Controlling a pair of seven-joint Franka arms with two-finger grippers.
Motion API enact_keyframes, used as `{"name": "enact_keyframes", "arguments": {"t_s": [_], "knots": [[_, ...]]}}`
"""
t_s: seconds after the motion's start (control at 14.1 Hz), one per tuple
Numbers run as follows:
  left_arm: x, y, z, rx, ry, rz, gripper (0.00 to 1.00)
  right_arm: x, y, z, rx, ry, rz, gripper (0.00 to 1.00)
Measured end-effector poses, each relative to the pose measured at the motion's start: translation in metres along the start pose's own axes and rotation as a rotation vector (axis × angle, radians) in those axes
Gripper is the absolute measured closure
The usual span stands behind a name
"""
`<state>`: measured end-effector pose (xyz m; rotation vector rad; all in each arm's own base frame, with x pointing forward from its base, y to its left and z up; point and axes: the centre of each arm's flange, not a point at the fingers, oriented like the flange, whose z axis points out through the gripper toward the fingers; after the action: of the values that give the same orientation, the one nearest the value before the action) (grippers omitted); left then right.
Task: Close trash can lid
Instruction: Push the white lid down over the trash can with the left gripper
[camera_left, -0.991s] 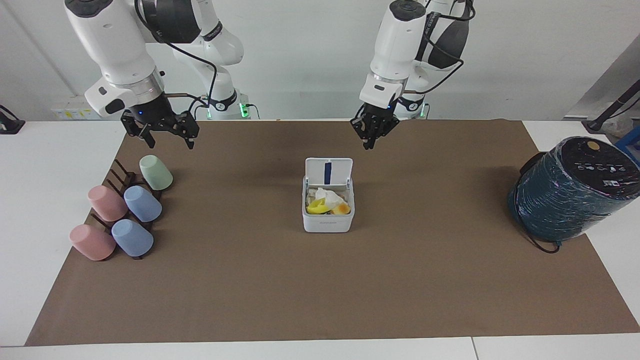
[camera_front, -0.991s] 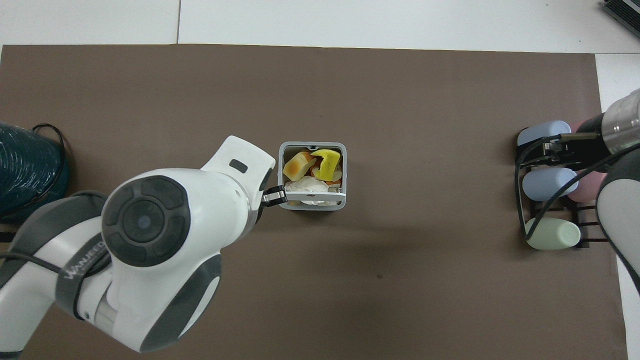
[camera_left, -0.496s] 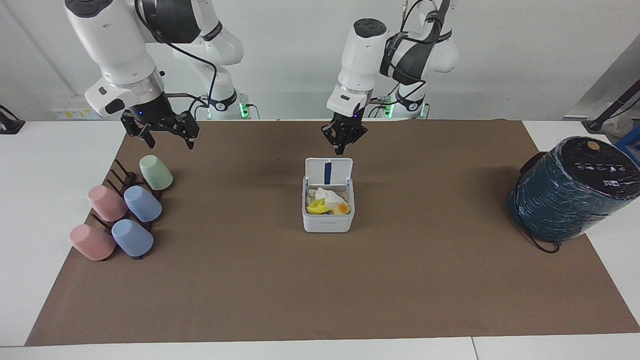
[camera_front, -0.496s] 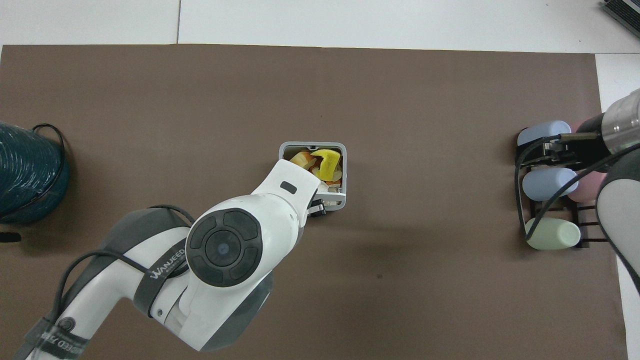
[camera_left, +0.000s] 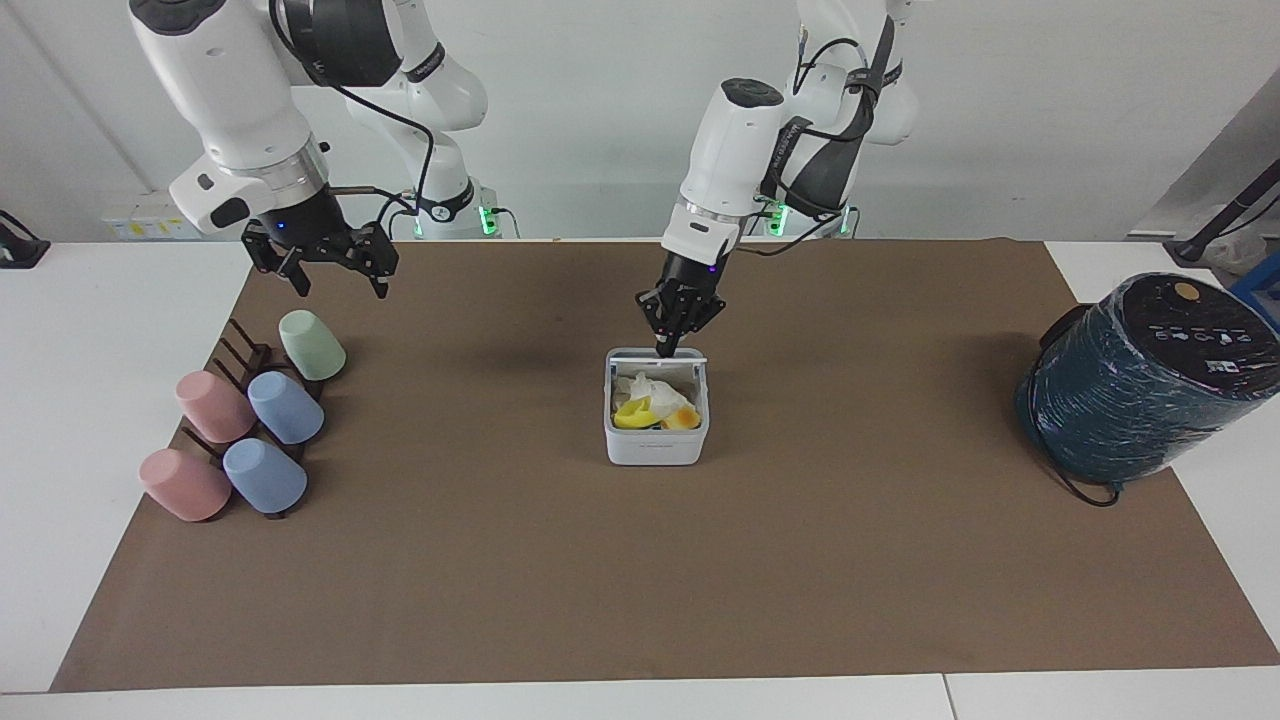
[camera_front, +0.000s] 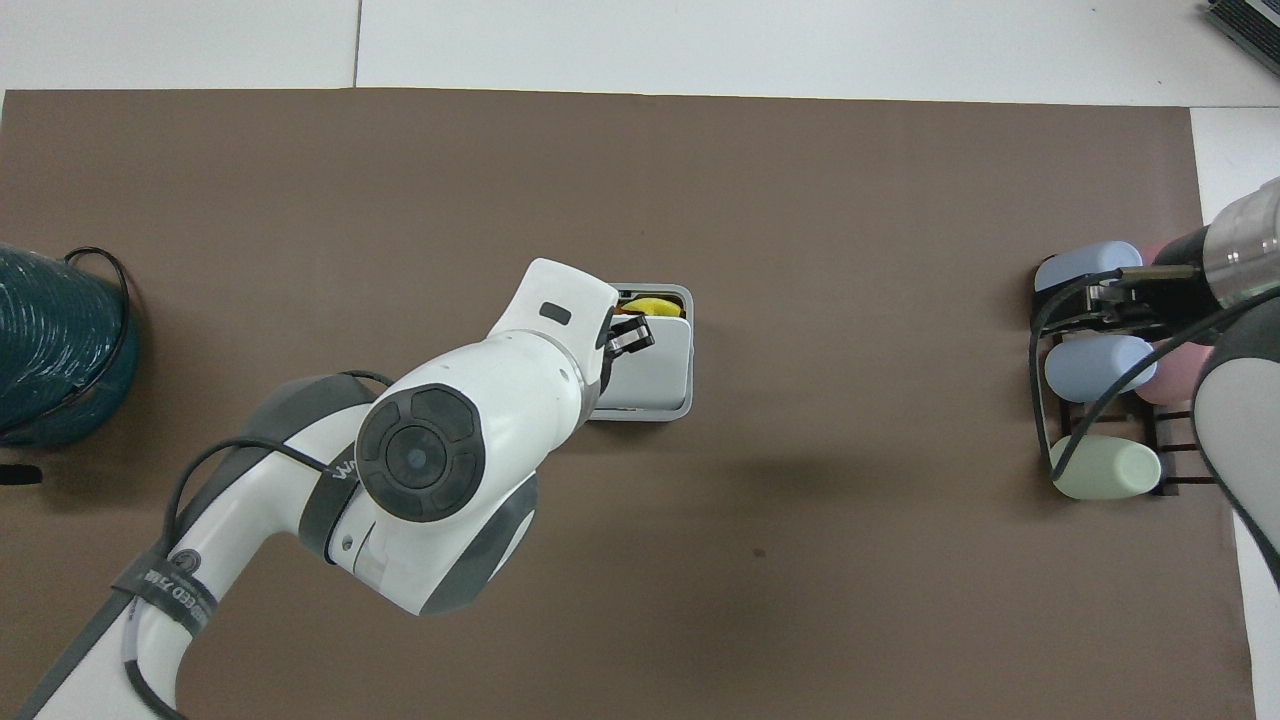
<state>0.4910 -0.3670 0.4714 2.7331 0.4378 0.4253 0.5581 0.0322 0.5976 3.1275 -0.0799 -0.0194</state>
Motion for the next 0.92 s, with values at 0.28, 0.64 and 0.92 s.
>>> {"name": "enact_keyframes", "arguments": {"t_s": [0.28, 0.64, 0.92], "knots": [[0.014, -0.009, 0.017, -0.016, 0.024, -0.024, 0.91, 0.000, 0.000, 0.000, 0.000, 0.000, 0.000, 0.00], [0.014, -0.010, 0.059, -0.010, 0.013, -0.026, 0.91, 0.000, 0.000, 0.000, 0.000, 0.000, 0.000, 0.00], [0.018, -0.007, 0.075, -0.015, 0.015, -0.030, 0.91, 0.000, 0.000, 0.000, 0.000, 0.000, 0.000, 0.00]]}}
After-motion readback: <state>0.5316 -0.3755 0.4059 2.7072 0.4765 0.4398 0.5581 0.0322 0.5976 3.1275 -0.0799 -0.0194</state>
